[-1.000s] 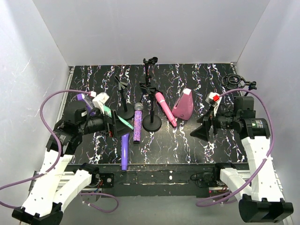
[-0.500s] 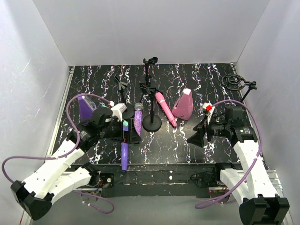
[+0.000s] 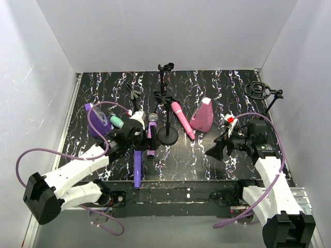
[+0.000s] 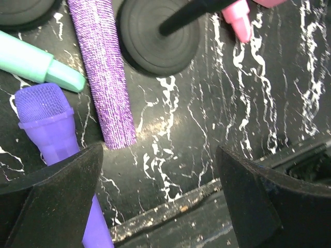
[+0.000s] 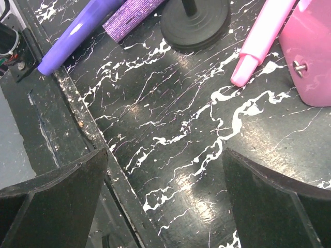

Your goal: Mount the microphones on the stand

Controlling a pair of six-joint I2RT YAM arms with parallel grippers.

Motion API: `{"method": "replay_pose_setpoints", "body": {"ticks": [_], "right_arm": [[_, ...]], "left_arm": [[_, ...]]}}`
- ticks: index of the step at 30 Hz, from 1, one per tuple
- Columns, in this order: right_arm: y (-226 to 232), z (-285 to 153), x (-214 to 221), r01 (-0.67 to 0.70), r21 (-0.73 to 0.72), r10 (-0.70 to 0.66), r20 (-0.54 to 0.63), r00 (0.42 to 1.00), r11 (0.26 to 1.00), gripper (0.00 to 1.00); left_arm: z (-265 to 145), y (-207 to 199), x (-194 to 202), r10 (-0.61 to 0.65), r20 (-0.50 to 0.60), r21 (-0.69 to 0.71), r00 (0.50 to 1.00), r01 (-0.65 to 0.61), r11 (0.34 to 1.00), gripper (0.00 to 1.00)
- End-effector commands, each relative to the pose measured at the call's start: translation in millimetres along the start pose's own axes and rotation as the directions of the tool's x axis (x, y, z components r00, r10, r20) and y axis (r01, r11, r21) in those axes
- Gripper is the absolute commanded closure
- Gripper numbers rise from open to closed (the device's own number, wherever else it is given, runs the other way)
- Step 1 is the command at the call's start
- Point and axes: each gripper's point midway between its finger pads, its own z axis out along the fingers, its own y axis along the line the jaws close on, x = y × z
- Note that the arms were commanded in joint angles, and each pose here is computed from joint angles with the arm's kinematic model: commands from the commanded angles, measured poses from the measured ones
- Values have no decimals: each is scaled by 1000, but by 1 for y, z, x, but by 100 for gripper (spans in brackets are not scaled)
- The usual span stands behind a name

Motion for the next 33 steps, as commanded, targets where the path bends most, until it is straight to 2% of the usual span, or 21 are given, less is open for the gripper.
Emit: {"method": "replay_pose_setpoints", "body": {"ticks": [1, 16, 17, 19, 26, 31, 33], "right_arm": [[-6, -3, -20, 47, 18, -48, 56, 997, 999, 2], [-14, -10, -25, 43, 68, -49, 78, 996, 997, 2], [-14, -11, -26, 46, 69, -51, 80, 996, 997, 2], [-15, -11, -25, 42, 71, -47, 79, 996, 997, 2], [-14, -12, -27, 44, 73, -50, 83, 995, 996, 2], [-13, -13, -27, 46, 72, -52, 86, 995, 996, 2], [-12, -13, -28, 46, 68, -52, 87, 995, 997, 2]], "left_arm": [[21, 11, -14, -23, 94, -69, 995, 29, 997, 12], [80, 42, 24, 3, -42, -234, 999, -13, 972, 34], [82, 44, 28, 5, -53, -242, 999, -17, 970, 39], [85, 46, 33, -1, -66, -258, 998, -16, 966, 42], [97, 57, 53, 10, -120, -347, 993, -51, 937, 43], [102, 64, 62, 36, -149, -419, 988, -96, 903, 61], [101, 61, 60, 43, -145, -429, 989, -102, 898, 77]]}}
